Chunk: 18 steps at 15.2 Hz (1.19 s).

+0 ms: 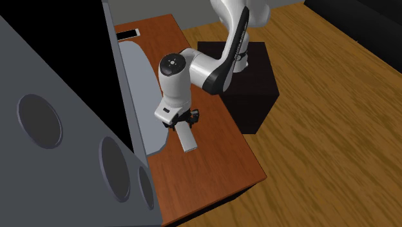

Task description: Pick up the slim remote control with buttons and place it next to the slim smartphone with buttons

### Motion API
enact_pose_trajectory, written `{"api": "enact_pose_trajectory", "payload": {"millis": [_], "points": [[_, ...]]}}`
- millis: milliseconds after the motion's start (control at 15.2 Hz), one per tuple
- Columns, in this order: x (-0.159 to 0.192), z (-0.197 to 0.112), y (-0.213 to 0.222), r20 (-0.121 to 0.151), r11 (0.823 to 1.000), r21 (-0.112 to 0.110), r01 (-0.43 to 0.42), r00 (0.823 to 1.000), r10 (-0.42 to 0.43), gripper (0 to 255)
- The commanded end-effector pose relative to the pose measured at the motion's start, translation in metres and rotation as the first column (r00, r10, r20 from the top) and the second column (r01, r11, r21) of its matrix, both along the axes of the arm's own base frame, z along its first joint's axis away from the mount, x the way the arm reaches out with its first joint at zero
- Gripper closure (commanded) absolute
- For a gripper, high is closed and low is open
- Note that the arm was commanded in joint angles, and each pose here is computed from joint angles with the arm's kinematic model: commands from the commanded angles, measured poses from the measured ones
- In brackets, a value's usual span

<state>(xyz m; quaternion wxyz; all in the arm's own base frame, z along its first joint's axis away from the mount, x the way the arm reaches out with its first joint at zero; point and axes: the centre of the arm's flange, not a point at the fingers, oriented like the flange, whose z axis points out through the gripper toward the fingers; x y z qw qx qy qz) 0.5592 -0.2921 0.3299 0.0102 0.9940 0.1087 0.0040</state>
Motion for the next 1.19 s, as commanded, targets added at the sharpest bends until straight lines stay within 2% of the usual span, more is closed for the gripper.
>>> {"api": "enact_pose_trajectory", "payload": {"millis": [0,528,1122], "points": [[0.0,-0.004,0.0,-0.005,1.0,0.0,-0.001,1.0,0.001,255],[0.0,-0.004,0.0,-0.005,1.0,0.0,-0.001,1.0,0.001,255],[0.0,0.044,0.0,-0.005,1.0,0.0,-0.001,1.0,0.001,255]]}}
